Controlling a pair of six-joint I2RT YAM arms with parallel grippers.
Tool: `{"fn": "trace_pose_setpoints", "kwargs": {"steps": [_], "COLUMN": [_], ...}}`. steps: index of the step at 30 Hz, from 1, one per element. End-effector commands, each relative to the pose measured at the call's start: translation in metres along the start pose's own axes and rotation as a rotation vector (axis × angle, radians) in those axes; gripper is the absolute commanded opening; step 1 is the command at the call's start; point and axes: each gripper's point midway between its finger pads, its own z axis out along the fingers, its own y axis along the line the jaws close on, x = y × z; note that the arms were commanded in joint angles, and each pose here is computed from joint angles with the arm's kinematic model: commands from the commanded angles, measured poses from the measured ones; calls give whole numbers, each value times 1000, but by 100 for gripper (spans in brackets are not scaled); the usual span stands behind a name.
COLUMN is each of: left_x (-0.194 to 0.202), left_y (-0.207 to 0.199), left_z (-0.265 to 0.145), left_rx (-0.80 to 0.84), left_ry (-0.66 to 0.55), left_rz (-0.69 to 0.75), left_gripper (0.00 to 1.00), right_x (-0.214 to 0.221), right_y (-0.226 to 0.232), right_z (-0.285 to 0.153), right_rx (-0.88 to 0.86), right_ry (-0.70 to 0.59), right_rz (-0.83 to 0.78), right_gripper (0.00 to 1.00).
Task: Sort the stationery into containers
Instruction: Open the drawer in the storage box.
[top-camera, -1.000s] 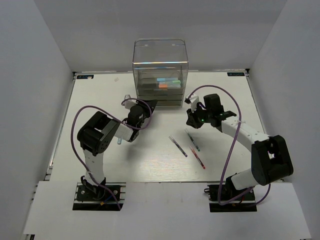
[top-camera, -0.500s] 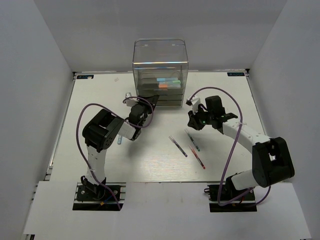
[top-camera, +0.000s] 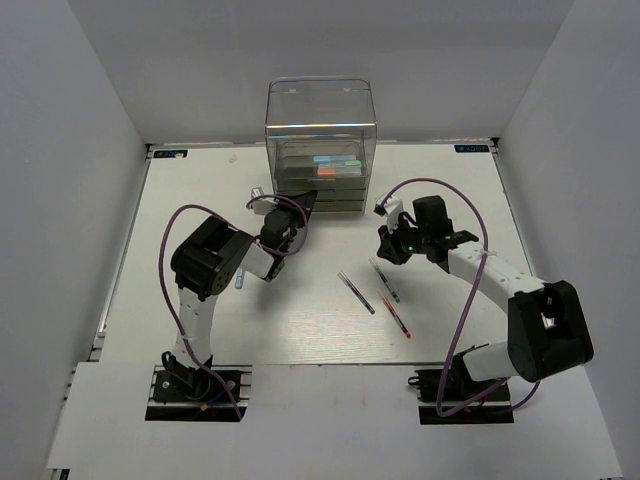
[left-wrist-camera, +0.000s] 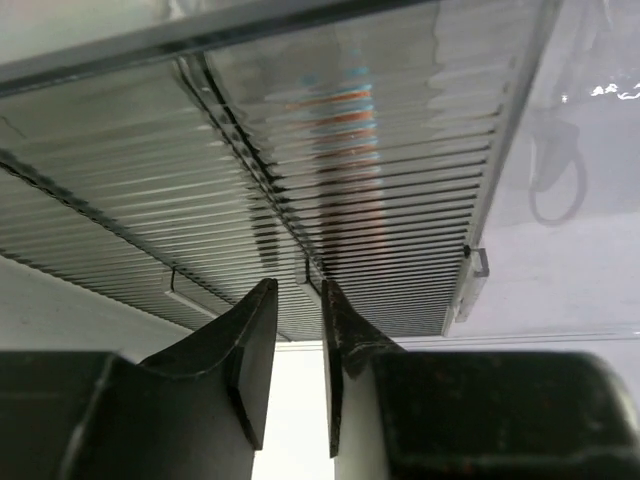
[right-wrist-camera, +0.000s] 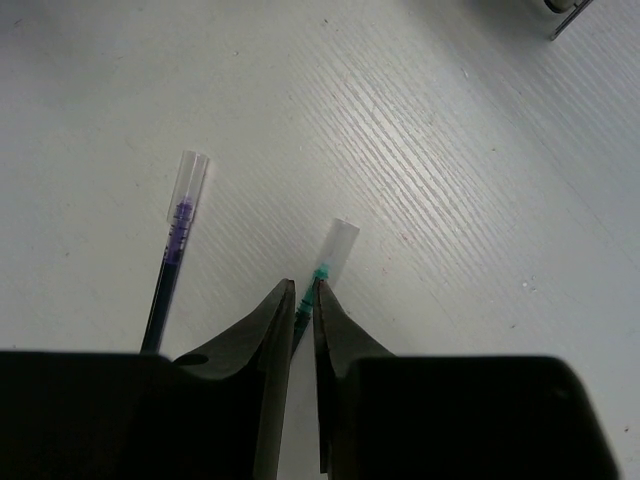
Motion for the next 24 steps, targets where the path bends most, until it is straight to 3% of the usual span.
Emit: {"fn": "trace_pose_setpoints", "kwargs": {"steps": [1,9,13,18,24], "left_x": [-9,-11,-12,-10,-9], "left_y": [-6,-5,-1,1,-1], "left_z": [4,3,-4,-20,-37], "left_rx": [19,36,31,39,50], "left_ry": [-43,-56,-55,-38,-8], "left_rz": [-9,-24,-23,-33,-34], "left_gripper": [32,15,4,0,0], "right_x": [-12,-5,0,9,16], "right_y": [0,1,1,-6,-15], "right_z": [-5,-3,-2,4,13], "right_rx": [-5,-4,-3,34,79], "right_ry": [-52,-39,-27,5,47], "right_rz": [-33,-31,-18,22,64], "right_gripper": [19,19,31,43,46]}}
